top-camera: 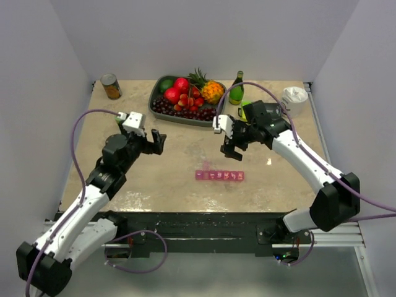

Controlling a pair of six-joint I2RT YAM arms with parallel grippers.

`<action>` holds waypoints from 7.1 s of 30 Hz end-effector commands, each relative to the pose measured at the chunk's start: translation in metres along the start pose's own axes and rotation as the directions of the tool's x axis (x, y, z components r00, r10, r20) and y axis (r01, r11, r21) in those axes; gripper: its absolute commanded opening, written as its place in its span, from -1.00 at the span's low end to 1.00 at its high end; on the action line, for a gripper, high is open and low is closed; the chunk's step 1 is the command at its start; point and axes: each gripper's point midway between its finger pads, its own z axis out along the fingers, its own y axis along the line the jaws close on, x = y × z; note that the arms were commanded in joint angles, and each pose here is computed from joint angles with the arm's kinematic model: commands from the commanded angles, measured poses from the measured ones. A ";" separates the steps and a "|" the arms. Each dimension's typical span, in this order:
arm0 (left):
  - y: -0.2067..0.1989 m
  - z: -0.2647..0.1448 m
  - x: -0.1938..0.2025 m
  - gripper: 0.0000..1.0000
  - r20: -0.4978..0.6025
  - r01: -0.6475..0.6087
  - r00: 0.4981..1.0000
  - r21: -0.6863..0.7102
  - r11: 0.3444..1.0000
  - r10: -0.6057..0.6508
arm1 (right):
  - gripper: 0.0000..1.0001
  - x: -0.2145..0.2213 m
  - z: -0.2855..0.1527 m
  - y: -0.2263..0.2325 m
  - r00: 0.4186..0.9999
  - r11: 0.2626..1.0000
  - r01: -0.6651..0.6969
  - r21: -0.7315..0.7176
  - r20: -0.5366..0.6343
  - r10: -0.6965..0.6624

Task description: Sort the pills into containers

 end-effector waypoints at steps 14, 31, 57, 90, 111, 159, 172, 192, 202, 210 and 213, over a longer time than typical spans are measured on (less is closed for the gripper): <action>0.080 -0.050 0.012 0.98 -0.095 -0.004 0.995 -0.382 0.924 -0.034 | 0.94 -0.026 -0.030 0.002 0.911 0.973 -0.216 -0.077 0.344 0.229; 0.156 -0.034 0.006 0.98 -0.111 0.169 0.965 -0.440 0.882 -0.240 | 0.97 -0.023 -0.029 0.005 0.911 0.978 -0.197 -0.066 0.356 0.208; 0.257 0.099 0.078 0.55 -0.470 -0.103 0.828 -0.663 0.742 -0.305 | 0.98 -0.014 -0.019 0.006 0.917 0.976 -0.204 -0.080 0.333 0.219; -0.099 0.038 0.060 -1.00 -0.417 0.314 0.900 0.416 0.853 -0.128 | 0.96 -0.050 0.021 0.029 0.916 0.978 -0.109 -0.178 0.363 0.168; -0.170 0.038 0.040 -1.00 -0.386 0.405 0.901 0.579 0.708 -0.199 | -0.25 -0.088 0.054 0.058 0.826 0.807 -0.185 -0.560 0.357 0.437; -0.229 0.008 0.249 0.28 0.358 -0.517 0.487 0.853 -0.067 0.797 | 0.60 0.005 -0.012 0.002 0.896 0.932 -0.205 -0.298 0.327 0.302; -0.208 0.008 0.280 0.22 0.189 -0.454 0.413 0.891 0.022 0.891 | 0.62 0.006 -0.013 0.003 0.896 0.931 -0.208 -0.298 0.324 0.304; -0.221 -0.017 0.105 -1.00 0.176 -0.306 0.946 0.763 0.569 0.272 | 0.68 0.006 -0.011 0.009 0.896 0.933 -0.183 -0.309 0.339 0.288; -0.156 -0.050 0.012 -1.00 0.328 0.103 0.863 0.629 0.770 -0.383 | 0.86 -0.059 -0.020 0.056 0.857 0.878 -0.015 -0.479 0.447 0.258; -0.156 -0.040 0.017 -1.00 0.319 0.091 0.883 0.603 0.793 -0.344 | 0.96 -0.119 -0.016 0.047 0.867 0.886 -0.198 -0.419 0.348 0.358; -0.157 -0.036 0.017 -1.00 0.321 0.062 0.897 0.590 0.805 -0.304 | 0.98 -0.133 -0.015 0.054 0.844 0.869 -0.260 -0.422 0.338 0.416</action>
